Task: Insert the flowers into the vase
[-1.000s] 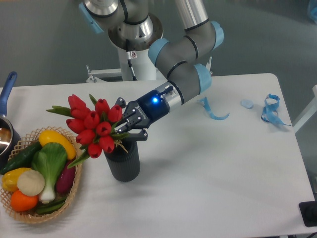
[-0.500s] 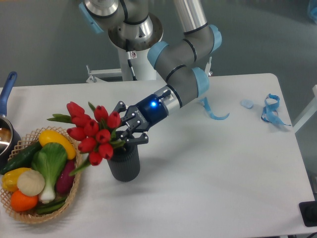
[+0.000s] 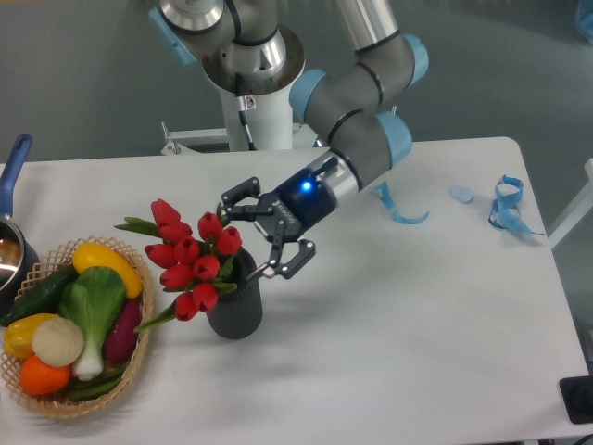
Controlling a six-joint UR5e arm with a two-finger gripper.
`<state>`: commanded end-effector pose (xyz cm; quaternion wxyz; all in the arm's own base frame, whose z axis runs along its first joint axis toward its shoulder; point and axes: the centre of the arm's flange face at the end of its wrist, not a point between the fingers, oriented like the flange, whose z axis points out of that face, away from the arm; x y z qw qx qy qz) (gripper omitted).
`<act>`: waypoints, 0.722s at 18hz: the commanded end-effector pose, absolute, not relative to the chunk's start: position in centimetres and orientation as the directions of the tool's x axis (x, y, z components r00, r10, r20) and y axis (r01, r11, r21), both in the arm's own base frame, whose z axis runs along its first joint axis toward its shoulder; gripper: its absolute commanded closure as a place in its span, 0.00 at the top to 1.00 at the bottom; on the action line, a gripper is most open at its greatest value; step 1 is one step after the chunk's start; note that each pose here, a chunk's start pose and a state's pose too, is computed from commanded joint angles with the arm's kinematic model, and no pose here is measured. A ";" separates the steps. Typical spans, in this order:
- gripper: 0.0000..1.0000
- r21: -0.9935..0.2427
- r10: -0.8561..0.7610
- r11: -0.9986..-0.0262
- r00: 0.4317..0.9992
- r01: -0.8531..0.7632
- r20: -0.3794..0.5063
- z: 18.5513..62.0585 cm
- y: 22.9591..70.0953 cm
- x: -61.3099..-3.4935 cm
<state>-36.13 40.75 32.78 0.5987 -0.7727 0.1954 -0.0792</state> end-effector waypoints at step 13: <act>1.00 -0.603 -0.100 -0.686 0.874 -0.406 -0.475 49.3 26.2 -46.8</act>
